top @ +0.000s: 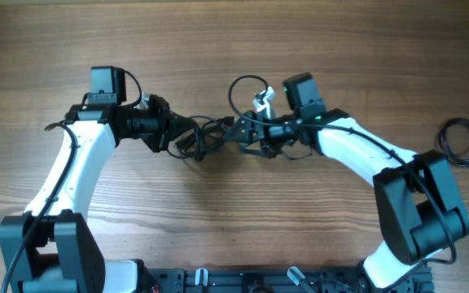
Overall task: Untangle cables
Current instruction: 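Bring the right gripper back toward the left gripper over the cables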
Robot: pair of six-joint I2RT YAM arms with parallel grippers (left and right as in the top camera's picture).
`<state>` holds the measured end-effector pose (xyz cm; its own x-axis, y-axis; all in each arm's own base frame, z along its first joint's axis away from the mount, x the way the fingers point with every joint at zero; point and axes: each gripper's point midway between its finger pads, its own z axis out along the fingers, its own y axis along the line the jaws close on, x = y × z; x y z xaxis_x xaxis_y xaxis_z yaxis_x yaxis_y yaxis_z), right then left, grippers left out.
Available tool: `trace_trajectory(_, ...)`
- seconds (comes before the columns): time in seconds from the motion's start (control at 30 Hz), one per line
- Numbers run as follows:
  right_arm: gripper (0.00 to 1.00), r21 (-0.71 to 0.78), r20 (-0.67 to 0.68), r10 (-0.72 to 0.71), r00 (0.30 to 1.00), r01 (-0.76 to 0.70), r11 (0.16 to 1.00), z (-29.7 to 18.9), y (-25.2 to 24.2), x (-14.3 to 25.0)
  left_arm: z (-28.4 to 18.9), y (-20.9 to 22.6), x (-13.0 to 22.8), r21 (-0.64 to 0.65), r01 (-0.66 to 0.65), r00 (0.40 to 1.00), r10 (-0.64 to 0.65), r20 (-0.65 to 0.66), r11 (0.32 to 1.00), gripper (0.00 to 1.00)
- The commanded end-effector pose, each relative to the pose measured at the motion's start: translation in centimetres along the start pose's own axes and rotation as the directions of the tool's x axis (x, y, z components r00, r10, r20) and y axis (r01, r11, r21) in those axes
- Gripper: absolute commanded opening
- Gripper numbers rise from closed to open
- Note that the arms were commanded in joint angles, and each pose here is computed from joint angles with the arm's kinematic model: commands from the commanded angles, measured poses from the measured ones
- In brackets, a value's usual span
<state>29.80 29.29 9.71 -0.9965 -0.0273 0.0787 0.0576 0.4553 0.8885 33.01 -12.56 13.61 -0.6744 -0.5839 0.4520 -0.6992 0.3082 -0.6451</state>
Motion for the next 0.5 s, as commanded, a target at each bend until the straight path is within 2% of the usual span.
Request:
trace_trajectory(0.0,0.81,0.08,0.074,0.139,0.987,-0.145,0.986,1.4,-0.3,-0.2,0.3,0.1,0.3,-0.004,0.092,0.996,-0.092,-0.009,0.996,0.04)
trace_trajectory(0.1,0.81,0.142,0.126,0.149,0.981,-0.166,0.976,2.5,-0.9,-0.1,0.2,-0.7,1.3,0.027,0.153,0.986,-0.15,-0.07,0.988,0.04)
trace_trajectory(0.13,0.77,0.148,0.129,0.141,0.982,-0.16,0.976,2.9,-0.8,0.0,0.2,-1.1,1.7,0.039,0.18,0.979,-0.175,-0.102,0.983,0.04)
trace_trajectory(0.17,0.69,0.147,0.13,0.126,0.984,-0.145,0.979,3.1,-0.5,0.1,0.1,-1.3,2.0,0.043,0.205,0.972,-0.199,-0.122,0.978,0.04)
trace_trajectory(0.23,0.45,0.154,0.137,0.103,0.985,-0.124,0.98,3.5,-0.4,0.1,0.1,-1.4,2.1,0.044,0.241,0.964,-0.234,-0.13,0.969,0.04)
trace_trajectory(0.3,0.27,0.177,0.152,0.088,0.984,-0.115,0.977,3.7,-0.7,0.1,0.1,-1.7,2.0,0.05,0.258,0.96,-0.249,-0.13,0.965,0.04)
trace_trajectory(0.33,0.14,0.195,0.156,0.055,0.986,-0.085,0.977,3.7,-0.9,0.0,0.1,-1.8,1.9,0.051,0.282,0.953,-0.273,-0.131,0.958,0.04)
trace_trajectory(0.37,0.08,0.21,0.154,0.033,0.987,-0.066,0.976,3.7,-1.1,0.1,0.0,-2.2,1.8,0.066,0.289,0.951,-0.278,-0.137,0.955,0.04)
trace_trajectory(0.47,0.04,0.288,0.166,0.014,0.986,-0.062,0.956,3.3,-2.8,0.2,-0.2,-3.4,1.4,0.111,0.288,0.952,-0.272,-0.14,0.951,0.04)
